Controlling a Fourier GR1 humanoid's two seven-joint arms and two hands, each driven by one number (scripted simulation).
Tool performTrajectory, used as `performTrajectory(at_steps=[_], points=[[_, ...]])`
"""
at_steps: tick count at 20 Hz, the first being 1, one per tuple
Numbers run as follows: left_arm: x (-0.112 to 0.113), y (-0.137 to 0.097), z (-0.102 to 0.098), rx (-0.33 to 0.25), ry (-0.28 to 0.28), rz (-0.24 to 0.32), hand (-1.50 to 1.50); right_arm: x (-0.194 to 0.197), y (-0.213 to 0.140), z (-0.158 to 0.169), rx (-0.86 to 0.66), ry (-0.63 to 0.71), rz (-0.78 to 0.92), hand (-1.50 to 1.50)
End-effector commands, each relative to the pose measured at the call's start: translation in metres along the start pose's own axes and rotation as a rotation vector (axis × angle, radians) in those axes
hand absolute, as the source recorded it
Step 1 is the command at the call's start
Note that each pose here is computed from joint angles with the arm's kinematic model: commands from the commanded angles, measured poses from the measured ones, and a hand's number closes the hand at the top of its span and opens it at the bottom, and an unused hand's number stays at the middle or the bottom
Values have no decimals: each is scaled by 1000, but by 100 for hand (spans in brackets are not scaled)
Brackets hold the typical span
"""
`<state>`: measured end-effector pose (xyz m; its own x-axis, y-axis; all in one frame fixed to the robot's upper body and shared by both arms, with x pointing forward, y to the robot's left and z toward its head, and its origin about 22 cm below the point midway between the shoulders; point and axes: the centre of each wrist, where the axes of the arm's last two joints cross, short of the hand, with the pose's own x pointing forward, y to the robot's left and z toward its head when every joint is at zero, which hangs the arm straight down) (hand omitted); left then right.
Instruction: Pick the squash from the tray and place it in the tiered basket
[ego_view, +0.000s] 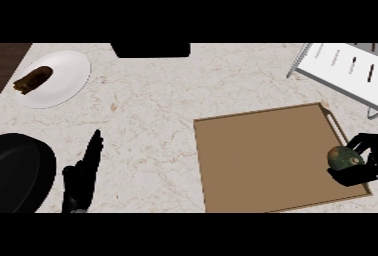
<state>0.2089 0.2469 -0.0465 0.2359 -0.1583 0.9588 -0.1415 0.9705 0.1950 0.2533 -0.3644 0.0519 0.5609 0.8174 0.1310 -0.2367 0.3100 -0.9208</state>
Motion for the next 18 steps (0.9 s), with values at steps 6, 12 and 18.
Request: performTrajectory(at_steps=[6,12,18], points=[[-14,-4,2,3,38,-4,0,-110,-100,-19,-206,-120,-336,150],[-3,1,-10,2,41,-9,0,-141,-205,9,-441,-202,-504,150],[-18,-4,-8,-13,32,-2,0,-119,-251,34,-562,-243,-407,150]])
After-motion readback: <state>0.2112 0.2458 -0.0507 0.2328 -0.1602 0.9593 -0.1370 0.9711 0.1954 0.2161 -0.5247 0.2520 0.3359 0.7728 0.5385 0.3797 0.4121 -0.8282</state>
